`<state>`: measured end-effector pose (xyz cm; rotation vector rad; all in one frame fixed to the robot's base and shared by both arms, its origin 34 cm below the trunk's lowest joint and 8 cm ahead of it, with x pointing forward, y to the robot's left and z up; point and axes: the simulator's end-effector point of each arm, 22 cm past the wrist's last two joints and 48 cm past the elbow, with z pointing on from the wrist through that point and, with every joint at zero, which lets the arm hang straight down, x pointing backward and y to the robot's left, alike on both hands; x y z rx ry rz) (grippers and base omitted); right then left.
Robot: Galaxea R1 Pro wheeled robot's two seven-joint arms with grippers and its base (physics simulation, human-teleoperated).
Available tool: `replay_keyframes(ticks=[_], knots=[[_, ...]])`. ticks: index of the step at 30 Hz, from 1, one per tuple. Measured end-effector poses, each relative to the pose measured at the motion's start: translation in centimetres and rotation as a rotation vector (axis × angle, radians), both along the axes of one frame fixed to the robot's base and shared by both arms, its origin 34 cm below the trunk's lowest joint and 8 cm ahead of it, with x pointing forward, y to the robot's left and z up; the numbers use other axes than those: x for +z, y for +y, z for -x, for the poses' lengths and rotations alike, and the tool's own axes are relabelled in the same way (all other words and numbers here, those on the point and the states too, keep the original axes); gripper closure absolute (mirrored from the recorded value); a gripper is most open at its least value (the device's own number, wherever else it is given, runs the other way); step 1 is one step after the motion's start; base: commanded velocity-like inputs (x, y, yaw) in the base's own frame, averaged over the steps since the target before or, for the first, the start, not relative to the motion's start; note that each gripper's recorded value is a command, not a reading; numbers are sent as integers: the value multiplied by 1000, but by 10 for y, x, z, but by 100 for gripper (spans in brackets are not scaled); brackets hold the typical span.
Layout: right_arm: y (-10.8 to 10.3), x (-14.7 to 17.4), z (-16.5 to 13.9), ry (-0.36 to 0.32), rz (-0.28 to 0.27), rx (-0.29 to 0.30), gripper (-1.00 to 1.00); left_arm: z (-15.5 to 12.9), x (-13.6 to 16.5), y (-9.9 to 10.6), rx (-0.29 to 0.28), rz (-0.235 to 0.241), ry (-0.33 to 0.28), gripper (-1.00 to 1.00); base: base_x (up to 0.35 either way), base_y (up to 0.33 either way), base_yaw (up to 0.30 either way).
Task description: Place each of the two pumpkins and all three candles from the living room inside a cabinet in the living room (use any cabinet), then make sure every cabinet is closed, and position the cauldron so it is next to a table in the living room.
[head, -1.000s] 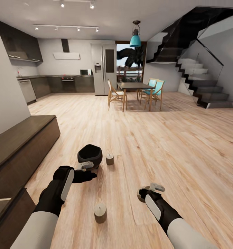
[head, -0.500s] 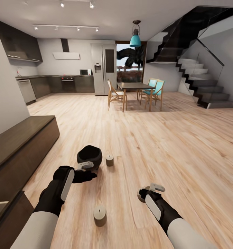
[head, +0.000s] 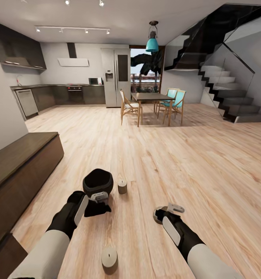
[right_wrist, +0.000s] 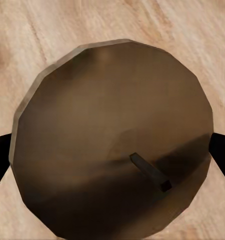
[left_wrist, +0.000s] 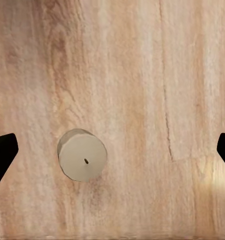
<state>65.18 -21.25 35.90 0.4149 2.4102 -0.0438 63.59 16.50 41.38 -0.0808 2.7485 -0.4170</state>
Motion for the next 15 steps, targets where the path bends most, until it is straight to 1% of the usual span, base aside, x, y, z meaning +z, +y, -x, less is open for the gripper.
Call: replay_keyframes(ticks=[1, 3, 5, 7, 11, 15], knots=[[2, 6, -4, -14, -4, 2, 100, 2, -3, -1, -1, 0, 11, -100, 42, 0, 0], [7, 11, -6, -17, -15, 14, 100, 3, -6, -1, -2, -1, 22, -100, 22, 0, 0], [18, 20, -2, -3, -37, 50, 100, 4, -7, -1, -2, -3, 28, -100, 10, 0, 0], [22, 28, 6, -6, -49, 73, 100, 4, -8, 0, -2, -8, 29, -100, 5, 0, 0], [17, 41, 19, -10, -49, 89, 100, 2, -9, 0, -6, -15, 44, -100, 2, 0, 0], [5, 53, 18, -26, -61, 62, 100, 6, -17, -2, -12, -20, 91, -100, 0, 0, 0]])
